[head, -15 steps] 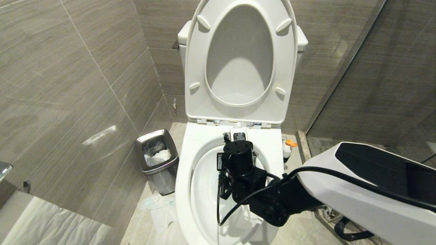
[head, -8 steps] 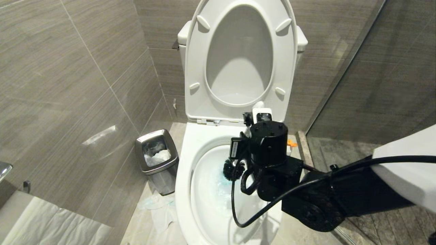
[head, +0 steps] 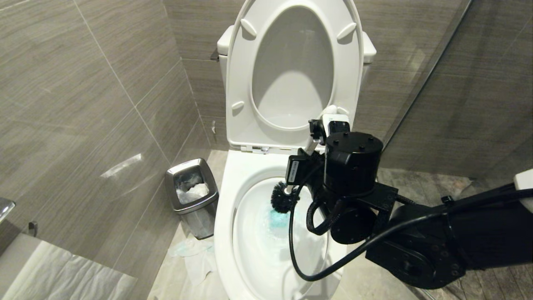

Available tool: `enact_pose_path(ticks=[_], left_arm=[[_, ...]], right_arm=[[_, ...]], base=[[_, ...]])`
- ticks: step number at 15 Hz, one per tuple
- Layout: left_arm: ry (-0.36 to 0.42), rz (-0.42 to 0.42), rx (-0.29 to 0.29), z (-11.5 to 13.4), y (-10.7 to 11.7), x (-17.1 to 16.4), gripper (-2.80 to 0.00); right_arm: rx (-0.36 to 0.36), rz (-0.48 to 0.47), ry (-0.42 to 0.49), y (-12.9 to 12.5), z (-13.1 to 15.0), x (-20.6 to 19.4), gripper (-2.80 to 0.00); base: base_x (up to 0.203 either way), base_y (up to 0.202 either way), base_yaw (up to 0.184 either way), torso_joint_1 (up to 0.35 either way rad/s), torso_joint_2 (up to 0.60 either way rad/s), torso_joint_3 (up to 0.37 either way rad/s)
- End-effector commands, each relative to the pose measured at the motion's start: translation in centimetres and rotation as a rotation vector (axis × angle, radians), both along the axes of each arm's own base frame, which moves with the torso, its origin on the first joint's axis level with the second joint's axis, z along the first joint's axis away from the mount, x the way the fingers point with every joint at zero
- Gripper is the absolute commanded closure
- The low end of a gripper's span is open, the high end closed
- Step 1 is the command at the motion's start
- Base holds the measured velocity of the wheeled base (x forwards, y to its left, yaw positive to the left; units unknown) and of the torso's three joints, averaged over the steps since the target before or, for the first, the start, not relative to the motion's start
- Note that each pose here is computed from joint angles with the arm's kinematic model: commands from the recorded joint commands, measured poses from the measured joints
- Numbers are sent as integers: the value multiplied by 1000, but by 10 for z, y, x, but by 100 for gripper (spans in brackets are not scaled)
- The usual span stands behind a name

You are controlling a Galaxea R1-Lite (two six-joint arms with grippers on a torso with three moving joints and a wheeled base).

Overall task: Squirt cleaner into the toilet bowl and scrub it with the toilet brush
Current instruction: Scrub the toilet bowl

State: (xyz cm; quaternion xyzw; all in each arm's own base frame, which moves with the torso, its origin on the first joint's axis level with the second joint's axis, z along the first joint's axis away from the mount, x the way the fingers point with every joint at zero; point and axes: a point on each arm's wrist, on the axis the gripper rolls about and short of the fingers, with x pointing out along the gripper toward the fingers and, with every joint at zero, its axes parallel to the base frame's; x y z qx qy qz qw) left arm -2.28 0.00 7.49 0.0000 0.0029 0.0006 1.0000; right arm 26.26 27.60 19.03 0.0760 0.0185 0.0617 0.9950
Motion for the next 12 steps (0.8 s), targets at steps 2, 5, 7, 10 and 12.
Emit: enact_pose_path(ticks=[2,5,7,10,12], left_arm=[[0,0,0,0,0,0,0],[0,0,0,0,0,0,0],[0,0,0,0,0,0,0],[0,0,0,0,0,0,0],[0,0,0,0,0,0,0]], right_arm=[[-21,3,7,16,-14,12,0],[-41,10,13,38,-33,29,0],[-41,10,4,52,-42,41,0],[-49,10,9,65,-52,52,0],[-56,6,14,69,-58,58,0]], base=[[0,0,0,0,0,0],[0,0,0,0,0,0],[0,0,0,0,0,0],[0,0,0,0,0,0],[0,0,0,0,0,0]])
